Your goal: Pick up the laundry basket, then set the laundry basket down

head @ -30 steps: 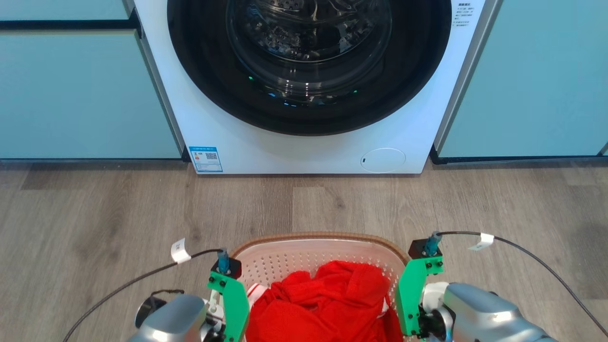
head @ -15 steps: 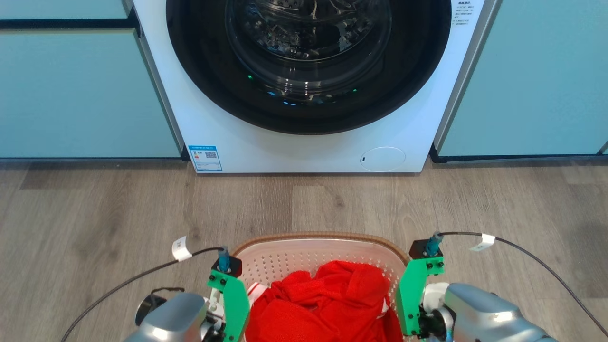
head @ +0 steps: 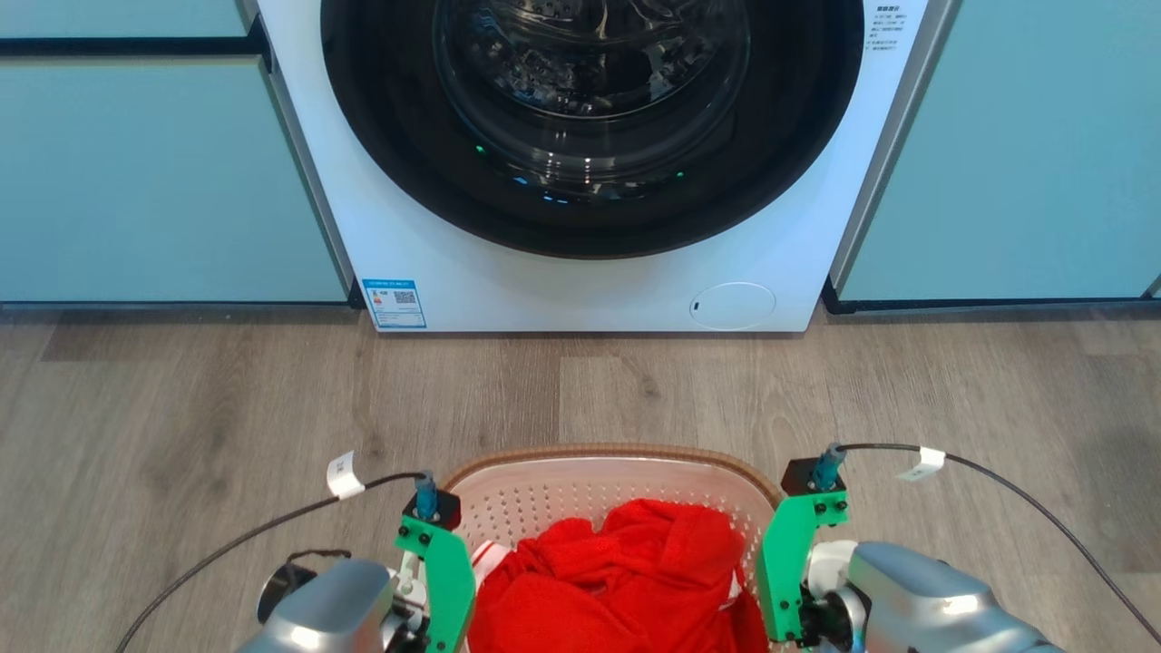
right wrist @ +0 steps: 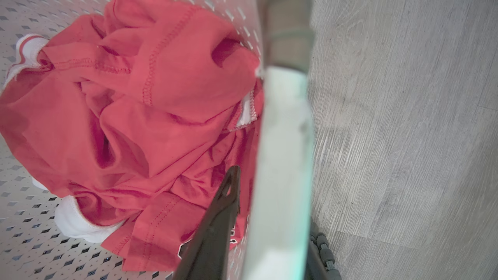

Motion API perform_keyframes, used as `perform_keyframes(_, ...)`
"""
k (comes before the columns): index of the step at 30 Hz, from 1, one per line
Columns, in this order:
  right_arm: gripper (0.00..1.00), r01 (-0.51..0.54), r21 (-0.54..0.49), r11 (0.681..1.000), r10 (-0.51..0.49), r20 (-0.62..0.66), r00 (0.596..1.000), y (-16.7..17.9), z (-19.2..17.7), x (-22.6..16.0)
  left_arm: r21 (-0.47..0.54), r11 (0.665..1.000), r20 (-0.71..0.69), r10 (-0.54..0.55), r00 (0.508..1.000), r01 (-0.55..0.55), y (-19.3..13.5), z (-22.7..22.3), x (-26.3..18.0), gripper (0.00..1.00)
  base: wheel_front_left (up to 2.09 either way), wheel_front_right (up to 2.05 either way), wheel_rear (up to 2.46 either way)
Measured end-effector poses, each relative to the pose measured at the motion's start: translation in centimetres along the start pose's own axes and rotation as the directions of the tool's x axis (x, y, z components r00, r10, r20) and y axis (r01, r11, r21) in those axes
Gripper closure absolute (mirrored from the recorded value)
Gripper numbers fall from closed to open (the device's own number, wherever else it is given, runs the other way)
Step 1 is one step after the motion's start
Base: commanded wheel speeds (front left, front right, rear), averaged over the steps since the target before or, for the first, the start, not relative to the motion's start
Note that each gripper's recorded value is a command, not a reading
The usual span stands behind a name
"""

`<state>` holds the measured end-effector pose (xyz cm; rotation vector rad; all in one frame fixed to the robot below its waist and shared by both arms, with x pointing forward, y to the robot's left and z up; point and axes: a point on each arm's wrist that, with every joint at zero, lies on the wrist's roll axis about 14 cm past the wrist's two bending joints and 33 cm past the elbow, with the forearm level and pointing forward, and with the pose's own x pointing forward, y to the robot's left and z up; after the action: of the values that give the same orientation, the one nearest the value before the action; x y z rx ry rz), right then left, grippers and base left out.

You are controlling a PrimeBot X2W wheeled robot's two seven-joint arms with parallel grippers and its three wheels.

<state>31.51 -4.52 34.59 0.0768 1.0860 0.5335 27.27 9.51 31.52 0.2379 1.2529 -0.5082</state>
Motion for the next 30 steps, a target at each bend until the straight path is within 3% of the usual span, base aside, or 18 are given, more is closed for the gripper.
perform_keyframes(30, 1.0, 0.0, 0.001, 1.0, 0.0, 0.003, 1.0, 0.05, 0.04, -0.11, -0.012, 1.0, 0.004, -0.001, 1.0, 0.001, 0.03, 0.01, -0.11, 1.0, 0.0, 0.0, 0.0)
